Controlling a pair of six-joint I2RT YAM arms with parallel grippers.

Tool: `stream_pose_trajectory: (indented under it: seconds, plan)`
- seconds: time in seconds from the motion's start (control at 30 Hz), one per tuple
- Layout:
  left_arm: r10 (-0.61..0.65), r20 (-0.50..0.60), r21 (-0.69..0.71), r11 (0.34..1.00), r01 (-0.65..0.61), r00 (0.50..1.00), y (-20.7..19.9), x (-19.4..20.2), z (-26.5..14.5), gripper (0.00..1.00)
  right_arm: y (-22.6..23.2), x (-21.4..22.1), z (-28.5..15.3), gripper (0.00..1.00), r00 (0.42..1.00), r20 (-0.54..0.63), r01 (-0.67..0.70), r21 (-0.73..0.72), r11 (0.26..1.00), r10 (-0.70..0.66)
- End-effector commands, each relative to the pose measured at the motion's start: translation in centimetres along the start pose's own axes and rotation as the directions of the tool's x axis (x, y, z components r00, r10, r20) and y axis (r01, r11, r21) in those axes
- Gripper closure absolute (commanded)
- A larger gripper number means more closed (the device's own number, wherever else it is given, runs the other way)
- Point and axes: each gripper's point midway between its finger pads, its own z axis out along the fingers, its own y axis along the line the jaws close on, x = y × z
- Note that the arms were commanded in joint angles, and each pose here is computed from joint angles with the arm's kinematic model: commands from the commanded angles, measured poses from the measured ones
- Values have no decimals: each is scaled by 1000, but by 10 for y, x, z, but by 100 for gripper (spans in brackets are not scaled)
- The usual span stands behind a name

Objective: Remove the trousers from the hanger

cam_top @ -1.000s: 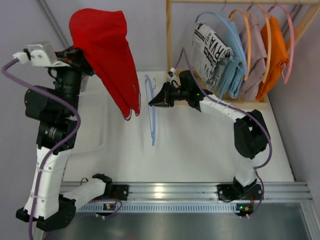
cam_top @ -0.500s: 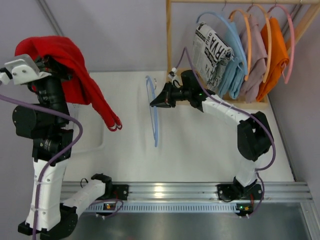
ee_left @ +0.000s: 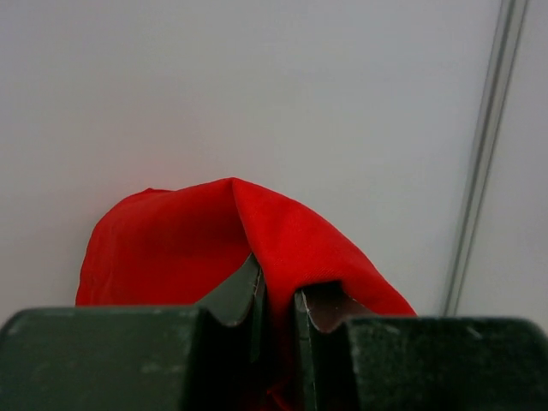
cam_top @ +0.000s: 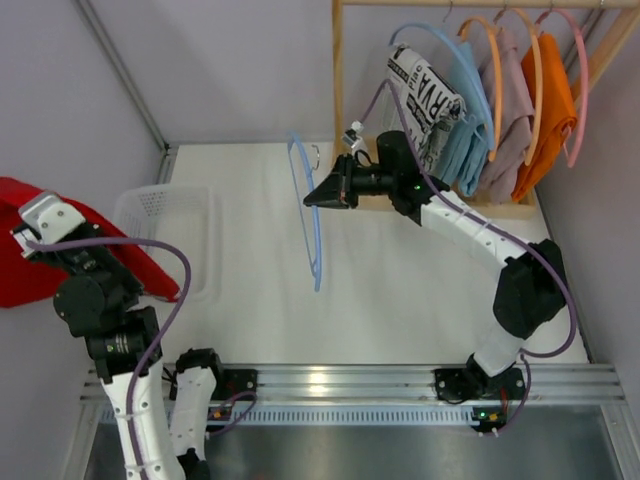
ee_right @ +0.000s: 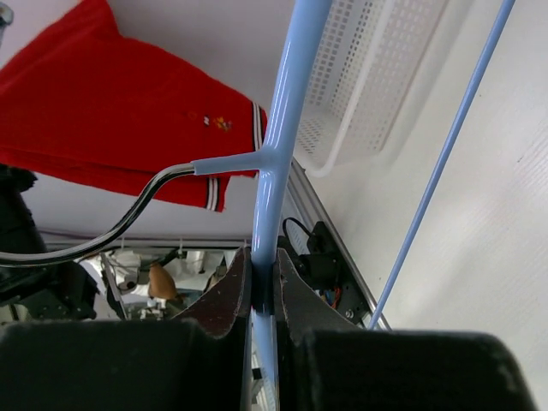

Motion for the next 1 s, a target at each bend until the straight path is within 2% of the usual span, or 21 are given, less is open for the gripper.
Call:
stream_pose_trajectory:
  seconds: [0.0, 0.13, 0.33, 0.43, 0.57, 0.63, 0.77, 0.87, 0.97]
  plan:
    - [49, 89, -97, 994, -41, 995, 26, -14, -9, 100, 45, -12, -23, 100, 991, 58, 129, -96, 987, -124]
    - [145, 42, -100, 985, -140, 988, 23, 17, -12, 100, 55, -14, -32, 100, 987, 72, 149, -109, 983, -142]
    - [180, 29, -11, 984, -180, 983, -8, 58, -3, 100, 61, -15, -48, 100, 983, 91, 166, -80, 983, -159]
    - [173, -1, 54, 984, -172, 985, -32, 84, 7, 100, 70, -7, -58, 100, 969, 72, 241, -86, 967, -235]
    - [103, -65, 200, 976, -89, 992, -79, 122, 18, 100, 64, 3, -76, 100, 964, 44, 265, -37, 963, -264]
    - [115, -126, 266, 961, -78, 985, -102, 153, 23, 100, 64, 10, -87, 100, 959, 34, 281, -15, 960, -280]
    - [192, -263, 349, 933, -92, 946, -139, 223, 23, 100, 59, 12, -108, 100, 956, 56, 284, 44, 958, -286]
    - [216, -331, 387, 919, -76, 919, -155, 258, 16, 100, 57, 13, -125, 100, 955, 87, 278, 72, 958, -284]
    - [241, -446, 409, 912, -43, 862, -170, 314, 4, 100, 55, 15, -139, 100, 949, 105, 285, 106, 953, -296]
